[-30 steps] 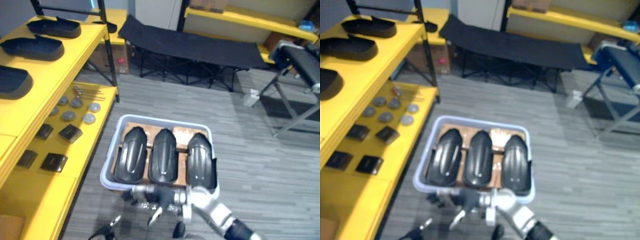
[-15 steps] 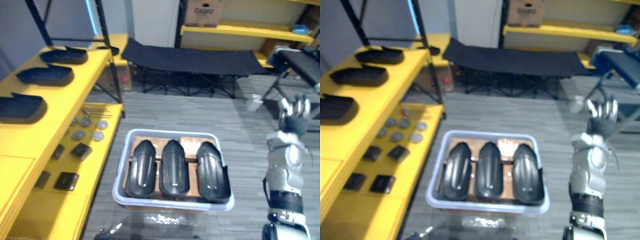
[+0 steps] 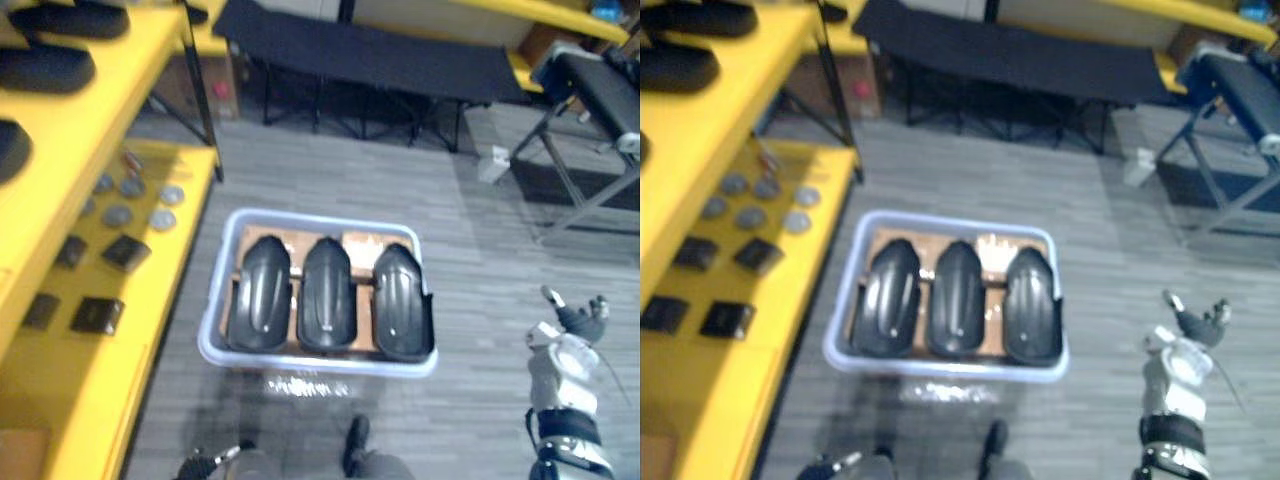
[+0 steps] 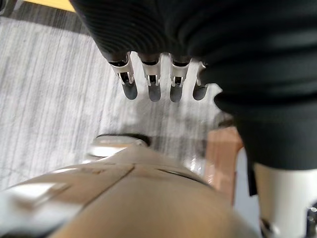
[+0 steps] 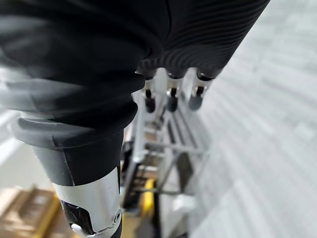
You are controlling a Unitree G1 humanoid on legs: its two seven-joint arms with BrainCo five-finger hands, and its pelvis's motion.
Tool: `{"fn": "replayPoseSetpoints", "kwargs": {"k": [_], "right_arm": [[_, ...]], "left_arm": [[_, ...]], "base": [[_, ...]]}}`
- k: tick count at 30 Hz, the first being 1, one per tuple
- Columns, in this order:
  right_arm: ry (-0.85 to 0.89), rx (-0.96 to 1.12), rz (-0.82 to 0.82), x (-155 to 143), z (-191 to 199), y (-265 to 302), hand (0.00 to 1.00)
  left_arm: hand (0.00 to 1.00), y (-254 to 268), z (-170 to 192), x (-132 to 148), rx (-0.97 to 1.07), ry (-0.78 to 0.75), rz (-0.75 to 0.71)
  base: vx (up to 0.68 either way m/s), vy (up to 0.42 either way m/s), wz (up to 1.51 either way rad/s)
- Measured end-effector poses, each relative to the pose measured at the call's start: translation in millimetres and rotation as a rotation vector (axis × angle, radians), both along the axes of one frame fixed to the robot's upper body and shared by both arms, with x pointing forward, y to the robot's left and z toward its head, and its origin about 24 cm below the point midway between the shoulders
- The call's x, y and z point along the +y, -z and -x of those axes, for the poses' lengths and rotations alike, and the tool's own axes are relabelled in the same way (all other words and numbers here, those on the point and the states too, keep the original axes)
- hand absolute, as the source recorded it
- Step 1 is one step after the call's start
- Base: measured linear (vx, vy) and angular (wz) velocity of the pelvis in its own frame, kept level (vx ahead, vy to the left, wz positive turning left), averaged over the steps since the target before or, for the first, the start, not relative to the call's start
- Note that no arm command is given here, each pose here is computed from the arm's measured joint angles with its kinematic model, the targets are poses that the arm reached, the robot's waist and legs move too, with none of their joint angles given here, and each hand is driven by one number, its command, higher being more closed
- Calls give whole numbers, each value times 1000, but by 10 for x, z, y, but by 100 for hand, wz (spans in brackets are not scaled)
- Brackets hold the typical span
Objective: Walk over and take plastic housings, then place them on the shelf
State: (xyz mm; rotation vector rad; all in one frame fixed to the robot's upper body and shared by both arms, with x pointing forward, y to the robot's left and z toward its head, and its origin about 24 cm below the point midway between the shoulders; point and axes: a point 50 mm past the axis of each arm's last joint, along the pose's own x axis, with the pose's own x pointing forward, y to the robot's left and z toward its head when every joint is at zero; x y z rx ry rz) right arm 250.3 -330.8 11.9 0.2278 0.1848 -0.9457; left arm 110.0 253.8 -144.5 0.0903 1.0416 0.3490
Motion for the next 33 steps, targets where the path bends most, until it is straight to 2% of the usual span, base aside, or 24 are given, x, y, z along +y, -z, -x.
{"fn": "replayPoseSetpoints", "kwargs": {"k": [4,9,18,33], "right_arm": [[0,-25,-4,84,-27,14,0],[28,-59,24,140,-123,-81,0],[82,-126,87,236,-396,-379,0],[6,-212,151,288,-815,-980,0]], "left_arm": [[0,-166,-449,25,-122,26,-33],[0,-298,-724,12,-205,34,-51],[0,-419,-983,-61,-290,44,-42],[0,-574,-1247,-299,-471,-22,56]], "base": [[-79,-27,3],[-49,31,6],[-67,-4,4],[-34,5,4]]}}
